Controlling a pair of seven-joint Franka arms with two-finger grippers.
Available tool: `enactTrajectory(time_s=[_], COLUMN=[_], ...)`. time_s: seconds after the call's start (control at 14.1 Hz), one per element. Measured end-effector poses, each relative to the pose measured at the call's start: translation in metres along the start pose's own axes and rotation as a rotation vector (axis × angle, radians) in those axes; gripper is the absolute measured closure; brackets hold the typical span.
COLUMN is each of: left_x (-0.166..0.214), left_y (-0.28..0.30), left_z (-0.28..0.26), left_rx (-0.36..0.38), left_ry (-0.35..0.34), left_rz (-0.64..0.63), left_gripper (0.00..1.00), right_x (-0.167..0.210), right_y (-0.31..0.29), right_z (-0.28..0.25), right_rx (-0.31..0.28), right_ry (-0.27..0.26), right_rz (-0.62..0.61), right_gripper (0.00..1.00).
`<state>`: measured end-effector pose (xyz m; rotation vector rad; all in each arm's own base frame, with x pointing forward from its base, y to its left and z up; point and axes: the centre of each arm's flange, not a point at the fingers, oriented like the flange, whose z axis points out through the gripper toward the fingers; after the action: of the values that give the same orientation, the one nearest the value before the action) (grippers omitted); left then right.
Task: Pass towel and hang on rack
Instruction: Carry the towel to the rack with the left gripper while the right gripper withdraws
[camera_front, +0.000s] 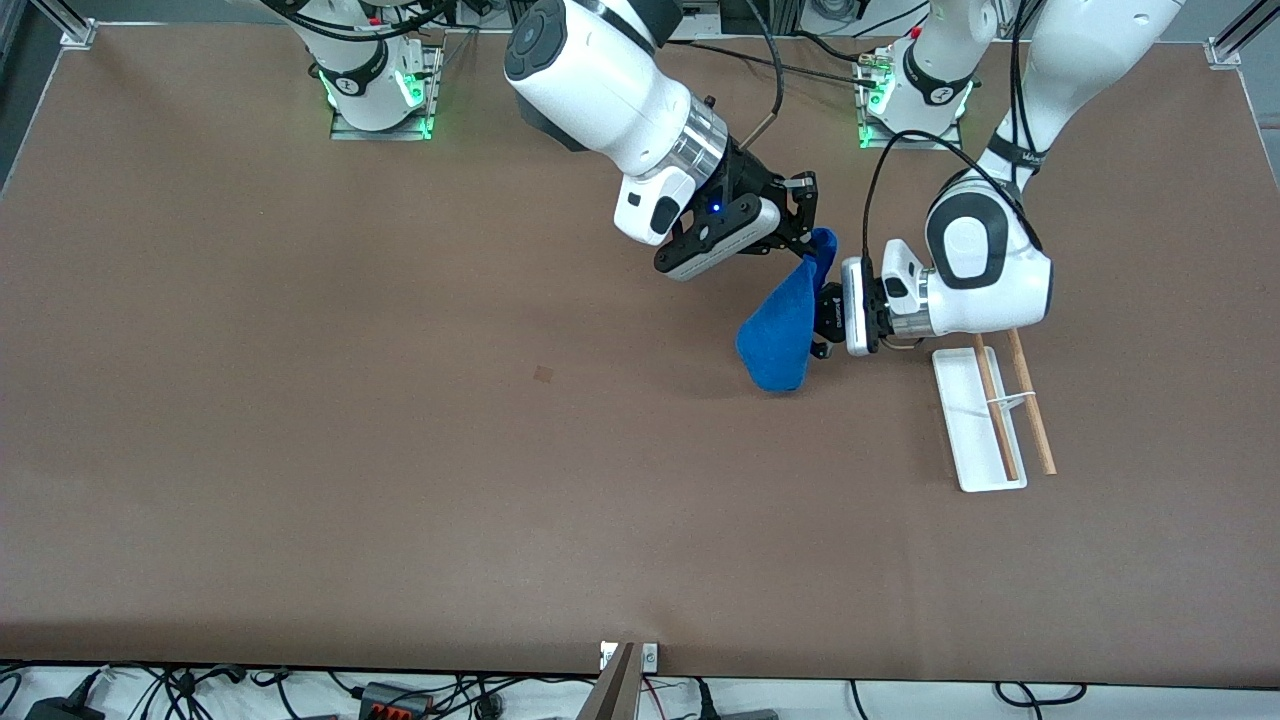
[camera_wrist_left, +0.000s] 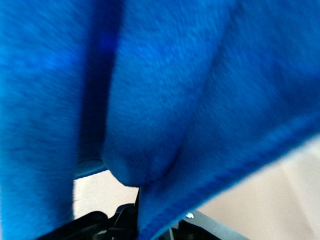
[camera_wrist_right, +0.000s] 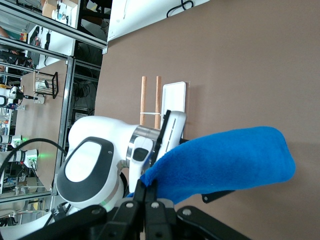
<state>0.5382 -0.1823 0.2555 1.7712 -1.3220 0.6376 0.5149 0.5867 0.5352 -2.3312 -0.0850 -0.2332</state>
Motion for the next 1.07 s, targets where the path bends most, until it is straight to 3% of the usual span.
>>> enactTrajectory(time_s=[0.07, 0.14, 0.28, 0.43, 0.57, 0.78, 1.07], left_x=[0.004, 0.01, 0.023, 0.026, 0.02, 0.007, -0.015], left_y=[-0.003, -0.007, -0.016, -0.024, -0.029, -0.035, -0.044], left_z=[-0.004, -0.009, -0.03, -0.053, -0.068, -0.086, -0.146], left_rx=[0.003, 0.007, 0.036, 0.072, 0.093, 0.118, 0.176], left_ry=[-0.021, -0.06, -0.137, -0.158, -0.161, -0.2, -0.246], left_rz=[0.004, 0.014, 0.042, 0.049, 0.039, -0.011, -0.094], left_gripper=[0.98, 0.98, 0.98, 0.98, 0.98, 0.98, 0.98], right_x=[0.0, 0.001, 0.005, 0.014, 0.034, 0.071, 0.117], right_y=[0.0, 0.002, 0.013, 0.032, 0.066, 0.127, 0.203], right_z=[0.0, 0.0, 0.005, 0.007, 0.0, -0.033, -0.113], right_rx=[-0.006, -0.018, -0.066, -0.124, -0.228, -0.445, -0.68], right_ry=[0.004, 0.01, 0.028, 0.03, 0.005, -0.035, -0.072], right_rz=[-0.007, -0.017, -0.049, -0.062, -0.054, -0.041, 0.015], right_gripper=[0.98, 0.91, 0.71, 0.51, 0.3, 0.01, 0.0])
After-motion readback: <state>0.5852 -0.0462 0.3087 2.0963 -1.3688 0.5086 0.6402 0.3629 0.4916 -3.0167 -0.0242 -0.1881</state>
